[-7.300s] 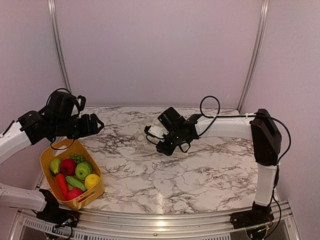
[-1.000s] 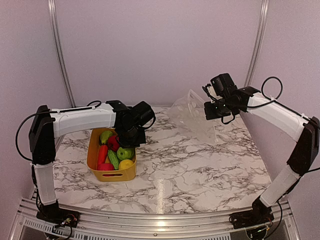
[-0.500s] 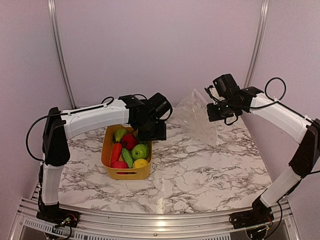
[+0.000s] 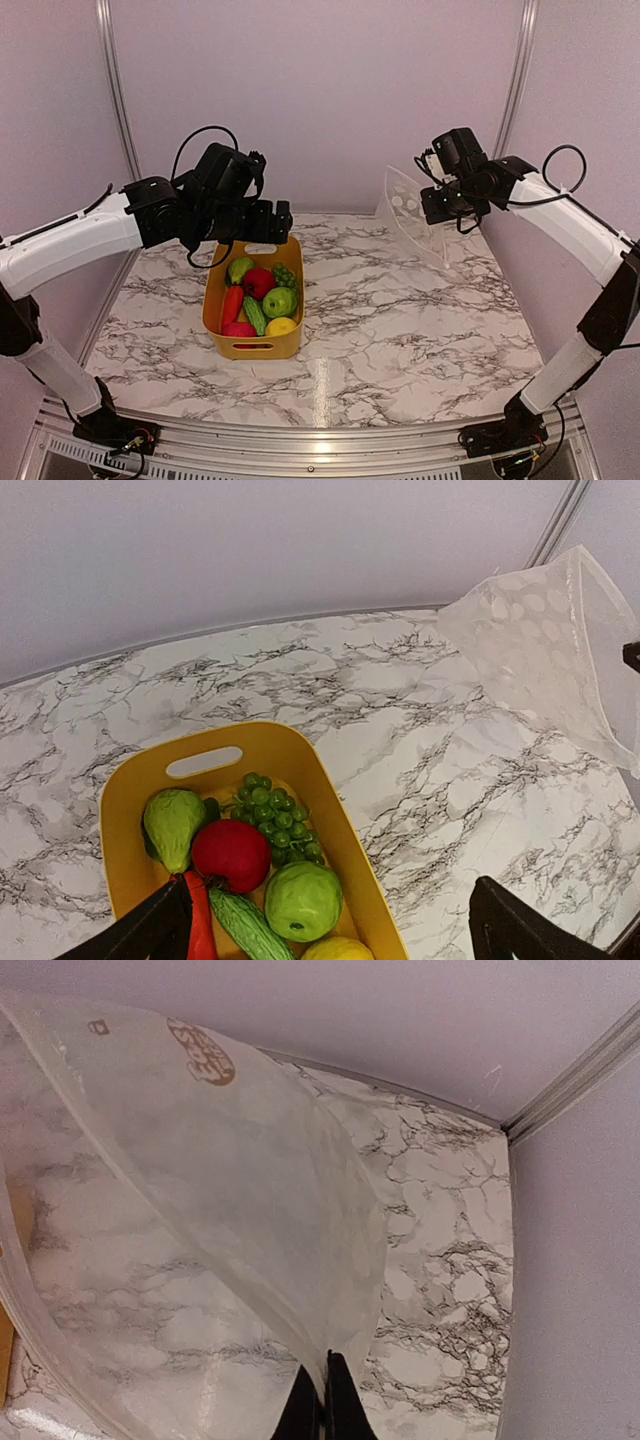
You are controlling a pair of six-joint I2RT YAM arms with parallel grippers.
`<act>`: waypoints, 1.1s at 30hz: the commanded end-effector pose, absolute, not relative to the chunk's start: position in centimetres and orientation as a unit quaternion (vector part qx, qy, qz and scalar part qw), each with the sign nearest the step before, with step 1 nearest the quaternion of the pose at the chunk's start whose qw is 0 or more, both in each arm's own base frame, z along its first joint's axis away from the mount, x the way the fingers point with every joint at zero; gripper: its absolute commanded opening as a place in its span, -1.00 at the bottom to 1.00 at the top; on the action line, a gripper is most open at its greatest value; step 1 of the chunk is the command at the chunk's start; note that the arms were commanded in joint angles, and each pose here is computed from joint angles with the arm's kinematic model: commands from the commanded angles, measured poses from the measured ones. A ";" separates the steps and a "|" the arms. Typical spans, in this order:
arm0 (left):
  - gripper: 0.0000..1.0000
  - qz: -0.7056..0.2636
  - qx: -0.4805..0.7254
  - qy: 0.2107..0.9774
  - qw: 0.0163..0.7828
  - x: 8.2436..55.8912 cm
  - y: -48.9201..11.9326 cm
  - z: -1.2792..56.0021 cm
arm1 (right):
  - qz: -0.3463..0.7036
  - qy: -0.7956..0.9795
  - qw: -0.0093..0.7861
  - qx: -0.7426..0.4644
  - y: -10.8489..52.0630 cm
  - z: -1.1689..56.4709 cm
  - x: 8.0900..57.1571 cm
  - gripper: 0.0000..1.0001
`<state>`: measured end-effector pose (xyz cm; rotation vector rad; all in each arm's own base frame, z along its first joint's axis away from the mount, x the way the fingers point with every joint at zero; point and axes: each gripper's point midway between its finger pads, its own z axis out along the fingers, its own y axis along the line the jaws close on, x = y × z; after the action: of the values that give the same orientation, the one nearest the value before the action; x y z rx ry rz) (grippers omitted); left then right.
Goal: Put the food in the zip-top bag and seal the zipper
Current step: Pick up the fake fruit from the bin.
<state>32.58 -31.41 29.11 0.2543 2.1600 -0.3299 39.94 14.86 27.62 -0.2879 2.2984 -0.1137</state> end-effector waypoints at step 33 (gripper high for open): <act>0.44 -0.141 0.101 0.948 0.267 34.8 -29.1 14.7 | 0.110 0.922 0.307 -0.209 22.2 20.8 37.9 -1.00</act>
<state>36.24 -28.02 17.73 0.1741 2.4151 -0.3605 37.75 21.54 19.17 -0.5537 2.4740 0.2599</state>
